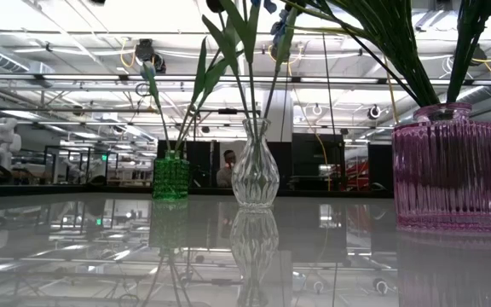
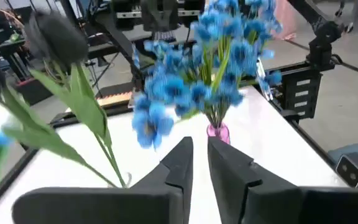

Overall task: Sort flowers into vase by color
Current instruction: Return to Home Position

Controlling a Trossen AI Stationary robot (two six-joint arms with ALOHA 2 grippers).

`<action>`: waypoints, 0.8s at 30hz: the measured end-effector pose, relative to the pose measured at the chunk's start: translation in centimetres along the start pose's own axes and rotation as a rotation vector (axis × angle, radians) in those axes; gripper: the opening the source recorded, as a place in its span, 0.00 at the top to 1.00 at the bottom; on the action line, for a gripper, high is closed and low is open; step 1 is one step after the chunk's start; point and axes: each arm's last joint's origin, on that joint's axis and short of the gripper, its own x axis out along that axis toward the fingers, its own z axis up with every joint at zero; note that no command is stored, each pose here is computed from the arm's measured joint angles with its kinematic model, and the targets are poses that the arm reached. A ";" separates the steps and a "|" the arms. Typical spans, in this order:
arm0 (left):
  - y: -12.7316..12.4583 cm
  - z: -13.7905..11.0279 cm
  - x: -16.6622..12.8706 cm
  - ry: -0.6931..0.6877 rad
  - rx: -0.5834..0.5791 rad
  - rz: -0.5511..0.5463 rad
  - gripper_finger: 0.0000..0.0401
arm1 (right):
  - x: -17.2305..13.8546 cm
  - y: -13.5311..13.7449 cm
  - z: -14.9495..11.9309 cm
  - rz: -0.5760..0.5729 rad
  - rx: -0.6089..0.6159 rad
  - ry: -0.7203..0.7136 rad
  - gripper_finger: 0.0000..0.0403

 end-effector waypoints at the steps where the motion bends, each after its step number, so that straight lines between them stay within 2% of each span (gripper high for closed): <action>1: -0.1 -0.8 0.0 -0.006 -0.005 -0.001 0.86 | -0.1 0.0 -0.8 0.022 0.003 -0.022 1.00; 8: 0.1 -5.8 -0.1 -0.059 -0.110 -0.036 0.89 | 0.0 -0.2 -5.7 0.056 0.032 -0.074 1.00; 15: 0.4 -9.4 -1.2 -0.113 -0.172 -0.041 0.89 | 0.8 0.6 -11.1 0.155 0.112 -0.165 1.00; 20: 0.7 -11.1 -1.9 -0.150 -0.187 -0.045 0.89 | 0.8 0.5 -13.0 0.163 0.157 -0.190 1.00; 24: 1.5 -11.9 -2.5 -0.212 -0.176 -0.007 0.89 | 0.5 0.4 -14.1 0.228 0.179 -0.232 1.00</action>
